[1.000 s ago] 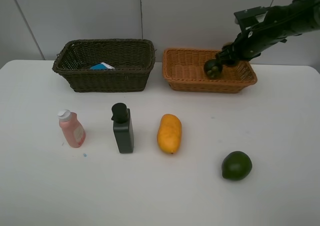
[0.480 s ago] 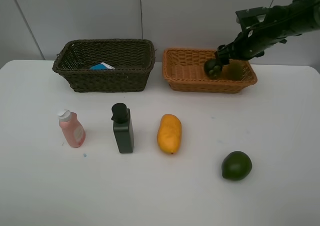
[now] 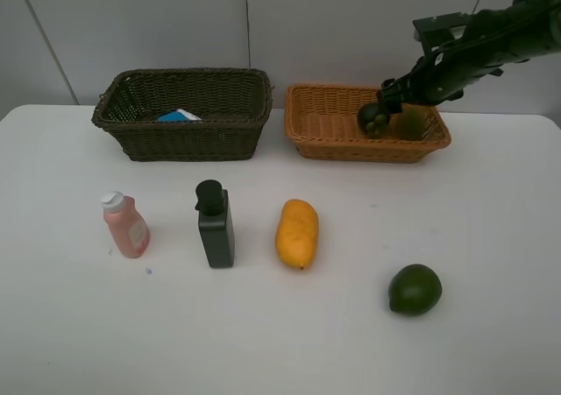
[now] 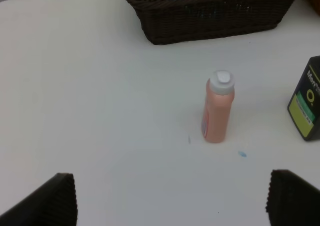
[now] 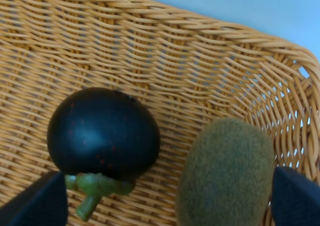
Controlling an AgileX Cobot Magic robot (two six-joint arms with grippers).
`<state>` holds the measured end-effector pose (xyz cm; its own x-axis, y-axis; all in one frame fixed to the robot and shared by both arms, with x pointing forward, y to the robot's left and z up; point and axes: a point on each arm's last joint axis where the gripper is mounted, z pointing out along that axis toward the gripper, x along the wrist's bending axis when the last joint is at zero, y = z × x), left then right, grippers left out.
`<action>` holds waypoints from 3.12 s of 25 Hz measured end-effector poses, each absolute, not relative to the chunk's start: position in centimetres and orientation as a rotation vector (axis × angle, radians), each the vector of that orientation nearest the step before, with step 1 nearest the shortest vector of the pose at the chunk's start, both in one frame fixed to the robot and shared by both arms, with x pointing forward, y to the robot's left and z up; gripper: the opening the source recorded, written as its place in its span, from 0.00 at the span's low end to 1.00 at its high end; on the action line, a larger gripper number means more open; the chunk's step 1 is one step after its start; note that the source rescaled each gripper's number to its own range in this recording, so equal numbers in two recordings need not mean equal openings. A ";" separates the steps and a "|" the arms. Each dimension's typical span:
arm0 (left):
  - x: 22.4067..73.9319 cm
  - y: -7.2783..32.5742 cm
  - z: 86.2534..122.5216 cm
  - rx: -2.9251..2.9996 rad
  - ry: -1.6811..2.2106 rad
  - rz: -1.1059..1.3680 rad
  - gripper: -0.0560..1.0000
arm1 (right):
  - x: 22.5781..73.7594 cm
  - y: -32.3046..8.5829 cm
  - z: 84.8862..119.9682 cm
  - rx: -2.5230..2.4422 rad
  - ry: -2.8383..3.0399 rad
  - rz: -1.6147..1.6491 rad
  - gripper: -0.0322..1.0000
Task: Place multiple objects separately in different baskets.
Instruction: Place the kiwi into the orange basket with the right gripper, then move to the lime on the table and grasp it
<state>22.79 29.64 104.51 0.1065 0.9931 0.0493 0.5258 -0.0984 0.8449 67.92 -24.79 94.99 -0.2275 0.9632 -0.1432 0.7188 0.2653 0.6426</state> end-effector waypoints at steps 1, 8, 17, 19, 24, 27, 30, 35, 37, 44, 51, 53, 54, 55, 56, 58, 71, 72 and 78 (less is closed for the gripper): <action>22.8 29.6 104.5 1.711 1.496 0.880 1.00 | 67.9 -24.8 95.0 1.517 2.024 0.615 0.98; 22.8 29.6 104.5 1.711 1.496 0.880 1.00 | 66.6 -25.0 97.8 1.598 2.003 0.598 0.98; 22.8 29.6 104.5 1.711 1.496 0.880 1.00 | 63.3 -24.3 102.5 1.683 2.023 0.508 0.98; 22.8 29.6 104.5 1.711 1.496 0.880 1.00 | 62.5 -24.0 103.2 1.682 2.048 0.473 0.98; 22.8 29.6 104.5 1.711 1.496 0.880 1.00 | 60.2 -23.0 105.0 1.669 2.122 0.398 0.98; 22.8 29.6 104.5 1.711 1.496 0.880 1.00 | 58.4 -22.7 105.3 1.603 2.179 0.376 0.98; 22.8 29.6 104.5 1.711 1.496 0.880 1.00 | 56.0 -23.0 105.1 1.531 2.240 0.346 0.98; 22.8 29.6 104.5 1.711 1.496 0.880 1.00 | 52.5 -23.1 105.1 1.376 2.333 0.320 0.98; 22.8 29.6 104.5 1.711 1.496 0.880 1.00 | 51.3 -22.9 105.0 1.298 2.379 0.308 0.98; 22.8 29.6 104.5 1.711 1.496 0.880 1.00 | 47.7 -21.0 104.6 0.971 2.570 0.203 0.98; 22.8 29.6 104.5 1.711 1.496 0.880 1.00 | 45.8 -19.1 103.5 0.668 2.693 0.072 0.98; 22.8 29.6 104.5 1.711 1.496 0.880 1.00 | 45.5 -18.9 103.2 0.600 2.701 0.041 0.98; 22.8 29.6 104.5 1.711 1.496 0.880 1.00 | 45.4 -18.9 103.0 0.568 2.704 0.023 0.98; 22.8 29.6 104.5 1.711 1.496 0.880 1.00 | 45.3 -18.9 102.7 0.532 2.710 0.009 0.98; 22.8 29.6 104.5 1.711 1.496 0.880 1.00 | 45.3 -19.0 102.4 0.498 2.717 0.000 0.98; 22.8 29.6 104.5 1.711 1.496 0.880 1.00 | 44.9 -19.2 101.6 0.426 2.743 -0.028 0.98; 22.8 29.6 104.5 1.711 1.496 0.880 1.00 | 43.2 -19.7 98.4 0.010 2.863 -0.076 0.95; 22.8 29.6 104.5 1.711 1.496 0.880 1.00 | 43.0 -19.7 98.0 -0.014 2.876 -0.076 0.95; 22.8 29.6 104.5 1.711 1.496 0.880 1.00 | 42.9 -19.3 96.2 -0.134 2.948 -0.088 0.95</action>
